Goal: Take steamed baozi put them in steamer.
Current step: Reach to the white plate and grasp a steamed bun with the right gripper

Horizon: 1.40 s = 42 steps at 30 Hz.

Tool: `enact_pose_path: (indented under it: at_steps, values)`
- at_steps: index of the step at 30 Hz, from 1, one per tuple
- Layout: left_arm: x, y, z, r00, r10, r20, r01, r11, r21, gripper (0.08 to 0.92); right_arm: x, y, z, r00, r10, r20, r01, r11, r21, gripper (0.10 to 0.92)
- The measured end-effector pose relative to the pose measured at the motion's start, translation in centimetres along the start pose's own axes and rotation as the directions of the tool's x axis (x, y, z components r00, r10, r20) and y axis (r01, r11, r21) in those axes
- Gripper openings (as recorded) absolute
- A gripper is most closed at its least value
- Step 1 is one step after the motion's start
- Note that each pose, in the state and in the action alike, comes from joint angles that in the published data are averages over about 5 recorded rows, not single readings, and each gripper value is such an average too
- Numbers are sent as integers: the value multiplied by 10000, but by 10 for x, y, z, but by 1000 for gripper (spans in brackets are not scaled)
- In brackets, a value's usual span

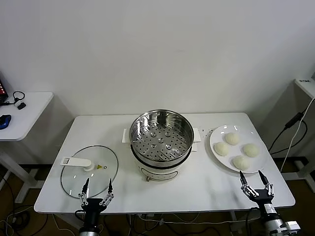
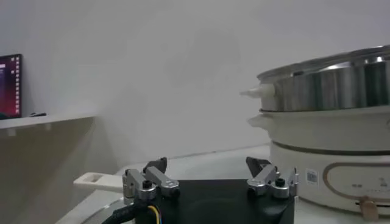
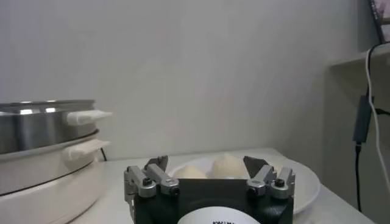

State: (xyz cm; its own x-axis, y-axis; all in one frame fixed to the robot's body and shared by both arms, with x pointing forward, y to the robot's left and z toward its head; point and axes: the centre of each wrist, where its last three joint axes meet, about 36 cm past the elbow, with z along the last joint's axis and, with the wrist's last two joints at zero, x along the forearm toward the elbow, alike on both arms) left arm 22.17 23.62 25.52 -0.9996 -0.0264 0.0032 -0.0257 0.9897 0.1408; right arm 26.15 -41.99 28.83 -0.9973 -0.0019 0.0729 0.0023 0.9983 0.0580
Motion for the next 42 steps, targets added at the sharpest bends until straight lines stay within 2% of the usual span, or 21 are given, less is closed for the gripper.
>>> enact_pose_path:
  at_steps: [6, 12, 26, 34, 42]
  values:
    - [-1, -1, 0, 10000, 57, 66, -56, 10000, -45, 823, -21, -17, -32, 9982, 267, -534, -226, 9969, 754, 823]
    - [-3, -7, 0, 9997, 201, 144, -201, 9998, -37, 823, -54, -36, -76, 9901, 301, -1372, -9, 9781, 2082, 823]
    - [-3, -19, 1, 9970, 709, 304, -707, 9975, -74, 823, -141, -59, -173, 9461, -256, -3228, 1996, 8311, 5191, 823]
    - [0, -22, 6, 9946, 999, 293, -994, 9949, -184, 823, -193, -66, -222, 8718, -980, -4800, 4057, 6936, 5953, 823]
    - [0, -24, 9, 9921, 1207, 340, -1196, 9923, -324, 823, -247, -69, -255, 7497, -1499, -6446, 6083, 5396, 5820, 823]
